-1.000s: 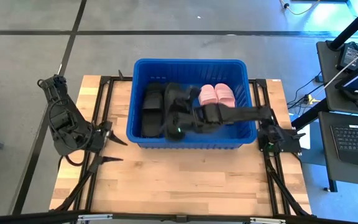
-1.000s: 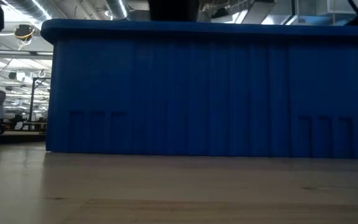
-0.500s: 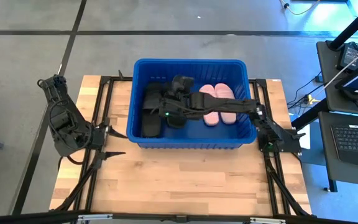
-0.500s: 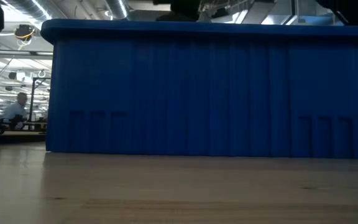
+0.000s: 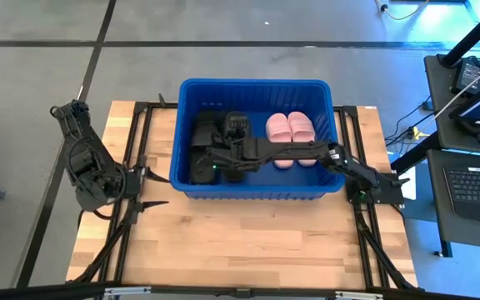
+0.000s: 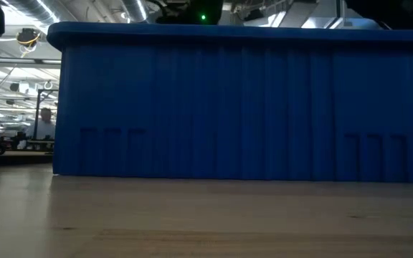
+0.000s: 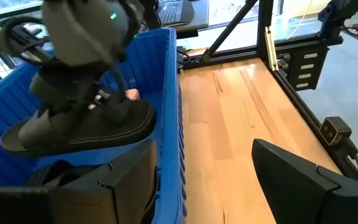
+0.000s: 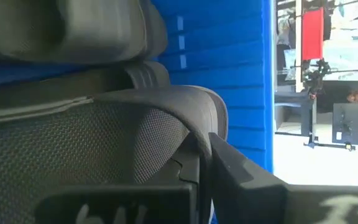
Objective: Pick and place slides into bin
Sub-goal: Put the black slipper into the blue bin
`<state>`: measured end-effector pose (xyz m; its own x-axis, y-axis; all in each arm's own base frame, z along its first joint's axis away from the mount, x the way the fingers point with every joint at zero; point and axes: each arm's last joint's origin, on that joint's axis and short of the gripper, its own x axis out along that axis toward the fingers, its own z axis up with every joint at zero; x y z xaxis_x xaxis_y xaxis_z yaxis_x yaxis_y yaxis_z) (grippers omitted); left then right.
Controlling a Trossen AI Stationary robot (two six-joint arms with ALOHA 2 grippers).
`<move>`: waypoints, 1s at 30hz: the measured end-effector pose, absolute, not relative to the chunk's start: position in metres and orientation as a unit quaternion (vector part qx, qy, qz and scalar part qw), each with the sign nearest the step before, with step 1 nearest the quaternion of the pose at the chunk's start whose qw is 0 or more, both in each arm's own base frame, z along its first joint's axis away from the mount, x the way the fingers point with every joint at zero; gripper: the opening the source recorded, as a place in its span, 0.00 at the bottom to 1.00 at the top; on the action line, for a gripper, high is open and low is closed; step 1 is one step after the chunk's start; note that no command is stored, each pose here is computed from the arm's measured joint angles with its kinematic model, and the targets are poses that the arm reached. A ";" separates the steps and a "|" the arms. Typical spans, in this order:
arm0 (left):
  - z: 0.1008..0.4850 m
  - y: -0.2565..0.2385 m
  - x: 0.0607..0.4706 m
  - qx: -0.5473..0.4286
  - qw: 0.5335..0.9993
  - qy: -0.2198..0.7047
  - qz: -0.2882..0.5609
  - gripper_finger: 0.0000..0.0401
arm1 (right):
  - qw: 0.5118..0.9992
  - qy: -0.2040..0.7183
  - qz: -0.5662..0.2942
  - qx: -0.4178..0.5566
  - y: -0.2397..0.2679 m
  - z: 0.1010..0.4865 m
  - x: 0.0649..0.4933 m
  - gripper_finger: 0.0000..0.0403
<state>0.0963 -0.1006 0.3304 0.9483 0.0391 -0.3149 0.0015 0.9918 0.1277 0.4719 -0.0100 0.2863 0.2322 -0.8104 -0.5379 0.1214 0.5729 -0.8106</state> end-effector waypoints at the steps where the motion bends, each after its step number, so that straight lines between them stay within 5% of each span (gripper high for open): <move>1: 0.330 -0.100 0.096 0.065 0.985 0.162 0.010 0.65 | 0.715 0.525 -0.327 -0.327 -0.008 0.285 0.473 0.04; 30: 0.328 -0.100 0.095 0.062 0.983 0.172 0.009 0.65 | 0.714 0.546 -0.282 -0.334 -0.005 0.236 0.497 0.04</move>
<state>0.0954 -0.0995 0.3277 0.9406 0.0396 -0.3371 0.0033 0.9921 0.1255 0.4971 -0.0049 0.2364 0.2437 -0.7683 -0.5918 0.0381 0.6173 -0.7858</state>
